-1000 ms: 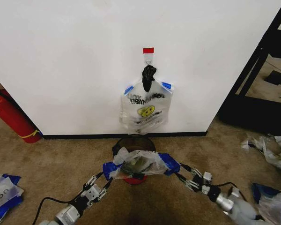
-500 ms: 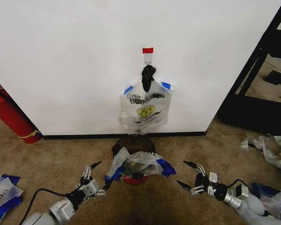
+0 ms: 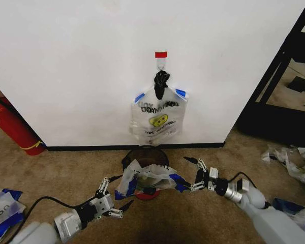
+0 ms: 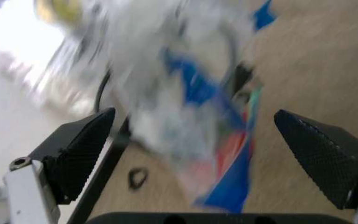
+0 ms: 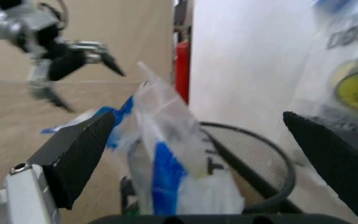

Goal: Pick up the garbage bag from the wall and place it over the trash bin.

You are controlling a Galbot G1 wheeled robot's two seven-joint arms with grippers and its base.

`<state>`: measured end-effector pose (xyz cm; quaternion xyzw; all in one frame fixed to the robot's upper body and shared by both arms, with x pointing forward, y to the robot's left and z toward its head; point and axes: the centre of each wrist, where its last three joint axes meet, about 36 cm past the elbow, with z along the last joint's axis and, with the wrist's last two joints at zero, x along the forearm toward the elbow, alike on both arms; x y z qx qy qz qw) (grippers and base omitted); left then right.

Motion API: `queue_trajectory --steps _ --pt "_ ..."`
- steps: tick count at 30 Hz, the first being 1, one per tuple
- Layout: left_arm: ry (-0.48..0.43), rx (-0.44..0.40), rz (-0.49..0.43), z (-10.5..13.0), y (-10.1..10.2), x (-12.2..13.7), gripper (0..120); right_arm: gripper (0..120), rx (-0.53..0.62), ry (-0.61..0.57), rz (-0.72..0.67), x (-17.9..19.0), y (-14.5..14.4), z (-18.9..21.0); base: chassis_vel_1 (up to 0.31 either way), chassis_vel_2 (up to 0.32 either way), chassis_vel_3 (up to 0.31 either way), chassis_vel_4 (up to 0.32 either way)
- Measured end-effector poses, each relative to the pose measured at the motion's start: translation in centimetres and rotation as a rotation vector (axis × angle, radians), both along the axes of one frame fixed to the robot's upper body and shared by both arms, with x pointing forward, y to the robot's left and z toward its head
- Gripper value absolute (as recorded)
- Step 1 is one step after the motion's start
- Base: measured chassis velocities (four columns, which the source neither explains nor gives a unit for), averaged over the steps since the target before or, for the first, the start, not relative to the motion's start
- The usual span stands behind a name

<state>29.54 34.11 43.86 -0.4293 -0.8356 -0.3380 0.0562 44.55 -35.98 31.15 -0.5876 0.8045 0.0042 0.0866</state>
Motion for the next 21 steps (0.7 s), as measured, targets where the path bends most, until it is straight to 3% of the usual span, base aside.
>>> queue_trajectory --steps 1,2,4,6,8,10,14,16,21 --pt "0.000 0.000 0.000 0.0 0.0 0.0 100 100 0.000 0.000 0.000 0.0 0.0 0.0 0.000 0.000 0.000 0.000" --pt "-0.021 -0.010 0.096 -0.6 0.0 -0.3 100 100 -0.019 0.009 0.031 0.3 0.1 0.1 0.000 0.000 0.000 0.000" --pt "-0.025 -0.031 0.165 -0.8 -0.6 -0.8 100 100 -0.026 0.010 0.041 0.4 0.3 0.1 0.000 0.000 0.000 0.000" --pt "0.015 -0.134 0.390 0.5 -4.1 -2.3 100 100 -0.037 0.006 0.058 0.8 1.3 -0.3 0.000 0.000 0.000 0.000" --pt "0.032 -0.157 0.424 1.0 -4.8 -2.5 100 100 -0.038 0.006 0.059 0.8 1.5 -0.3 0.000 0.000 0.000 0.000" --pt "0.133 -0.274 0.527 3.5 -7.7 -3.6 100 93 -0.040 0.001 0.072 1.3 3.1 -0.6 0.000 0.000 0.000 0.000" --pt "0.278 -0.368 0.533 5.0 -9.7 -4.3 100 78 -0.062 -0.005 0.106 2.7 5.0 -0.6 0.000 0.000 0.000 0.000" --pt "0.295 -0.372 0.531 5.0 -9.9 -4.3 100 74 -0.068 -0.007 0.109 3.1 5.1 -0.6 0.000 0.000 0.000 0.000" --pt "0.374 -0.338 0.560 4.5 -11.4 -3.3 99 52 -0.094 -0.010 0.116 5.3 5.4 -0.2 0.000 0.000 0.000 0.000"
